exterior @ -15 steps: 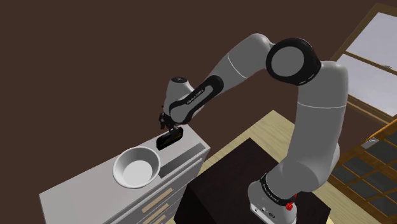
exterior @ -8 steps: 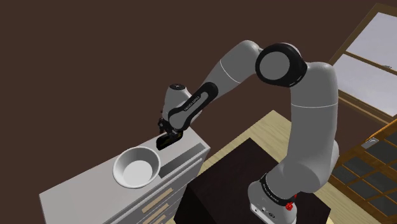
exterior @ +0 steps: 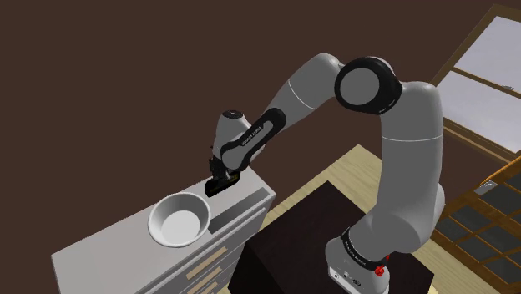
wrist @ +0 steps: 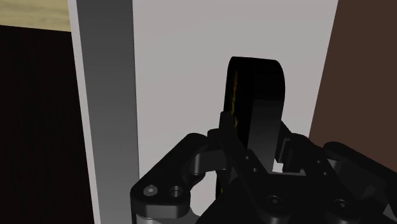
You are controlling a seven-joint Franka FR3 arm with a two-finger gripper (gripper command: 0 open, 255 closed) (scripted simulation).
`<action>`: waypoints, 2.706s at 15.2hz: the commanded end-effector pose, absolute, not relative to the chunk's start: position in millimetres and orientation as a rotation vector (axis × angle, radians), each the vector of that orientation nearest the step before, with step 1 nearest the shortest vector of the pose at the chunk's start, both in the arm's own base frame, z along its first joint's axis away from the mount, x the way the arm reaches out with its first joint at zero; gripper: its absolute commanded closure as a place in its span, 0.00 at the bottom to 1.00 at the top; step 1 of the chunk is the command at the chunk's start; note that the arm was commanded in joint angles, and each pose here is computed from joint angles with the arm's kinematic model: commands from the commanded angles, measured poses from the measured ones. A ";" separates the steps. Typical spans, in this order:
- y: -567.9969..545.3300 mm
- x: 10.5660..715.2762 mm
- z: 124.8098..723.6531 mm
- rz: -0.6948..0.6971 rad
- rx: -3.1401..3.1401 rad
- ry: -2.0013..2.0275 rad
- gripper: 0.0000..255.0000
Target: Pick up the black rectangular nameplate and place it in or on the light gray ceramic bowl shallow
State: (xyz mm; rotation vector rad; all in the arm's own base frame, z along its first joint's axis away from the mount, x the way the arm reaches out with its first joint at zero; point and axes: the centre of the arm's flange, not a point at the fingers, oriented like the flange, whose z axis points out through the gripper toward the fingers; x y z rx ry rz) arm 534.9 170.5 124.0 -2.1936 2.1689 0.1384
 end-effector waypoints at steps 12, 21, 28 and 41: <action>170.5 535.0 145.0 0.138 -2.194 2.169 1.00; 170.5 535.0 192.5 0.138 -2.194 2.169 1.00; 170.5 535.0 229.5 0.138 -2.194 2.169 1.00; 208.1 523.3 284.8 0.138 -2.194 2.169 1.00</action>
